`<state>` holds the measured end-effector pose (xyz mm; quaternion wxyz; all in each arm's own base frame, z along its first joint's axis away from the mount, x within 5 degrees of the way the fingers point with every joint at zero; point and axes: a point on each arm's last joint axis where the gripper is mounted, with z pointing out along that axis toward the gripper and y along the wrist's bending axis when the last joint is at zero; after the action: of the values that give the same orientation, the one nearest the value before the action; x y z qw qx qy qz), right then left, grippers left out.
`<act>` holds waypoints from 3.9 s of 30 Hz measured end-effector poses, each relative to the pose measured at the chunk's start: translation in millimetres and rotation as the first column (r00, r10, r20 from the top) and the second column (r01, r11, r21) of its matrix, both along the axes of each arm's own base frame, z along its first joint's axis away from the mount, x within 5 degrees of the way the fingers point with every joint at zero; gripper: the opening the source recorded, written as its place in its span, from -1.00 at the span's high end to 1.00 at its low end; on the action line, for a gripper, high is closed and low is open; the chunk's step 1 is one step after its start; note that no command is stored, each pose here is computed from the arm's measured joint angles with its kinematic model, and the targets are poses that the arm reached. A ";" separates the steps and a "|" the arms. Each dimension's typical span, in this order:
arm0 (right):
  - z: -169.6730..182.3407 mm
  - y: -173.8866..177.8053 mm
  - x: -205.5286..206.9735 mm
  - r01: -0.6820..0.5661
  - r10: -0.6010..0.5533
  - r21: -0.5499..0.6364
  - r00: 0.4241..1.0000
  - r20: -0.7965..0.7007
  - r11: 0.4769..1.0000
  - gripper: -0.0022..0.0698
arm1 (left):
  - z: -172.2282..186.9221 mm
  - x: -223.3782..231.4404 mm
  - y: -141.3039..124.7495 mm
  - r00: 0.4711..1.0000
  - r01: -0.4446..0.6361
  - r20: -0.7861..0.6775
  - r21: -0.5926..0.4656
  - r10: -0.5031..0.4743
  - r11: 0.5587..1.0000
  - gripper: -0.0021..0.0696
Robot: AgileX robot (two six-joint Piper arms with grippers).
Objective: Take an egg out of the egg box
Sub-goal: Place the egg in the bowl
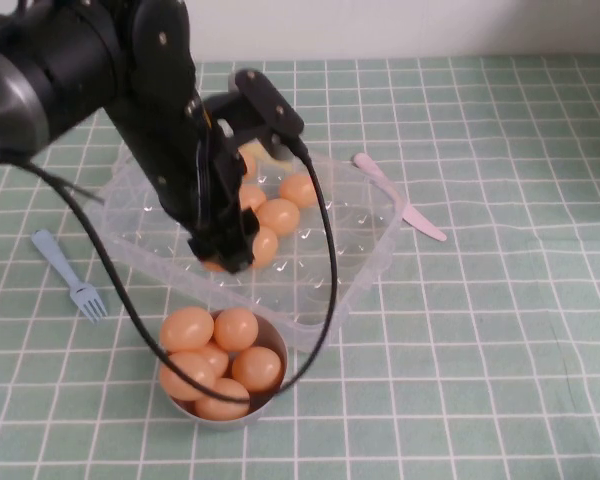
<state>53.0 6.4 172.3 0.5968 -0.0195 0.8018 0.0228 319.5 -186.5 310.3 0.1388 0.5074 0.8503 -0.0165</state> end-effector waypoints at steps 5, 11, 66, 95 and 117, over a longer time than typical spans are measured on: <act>0.0 0.0 0.0 0.000 0.000 0.000 1.000 0.000 1.000 0.99 | -21.8 -20.7 -4.6 0.995 -0.046 -0.091 0.031 0.049 0.998 -0.05; 0.0 0.0 0.0 0.000 0.000 0.000 1.000 0.000 1.000 0.99 | -48.4 -40.9 -13.0 0.986 -0.008 -0.164 0.100 0.024 0.995 -0.05; 0.3 0.2 -0.3 0.000 0.000 0.005 1.000 0.006 1.000 0.99 | -69.9 -59.6 -21.8 0.791 0.611 -0.185 0.219 -0.583 0.760 -0.05; 0.3 0.2 -0.3 0.000 0.000 0.005 1.000 0.006 1.000 0.99 | -71.3 -57.4 -28.3 0.807 0.591 -0.119 0.176 -0.579 0.787 -0.24; 0.3 0.2 -0.3 0.000 0.000 0.005 1.000 0.006 1.000 0.99 | -53.9 -54.5 -29.2 0.841 0.539 -0.113 0.249 -0.529 0.805 -0.26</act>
<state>52.7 6.6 172.6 0.5992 -0.0182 0.8000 0.0249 265.0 -215.7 256.3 0.0417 0.7396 0.6698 0.0518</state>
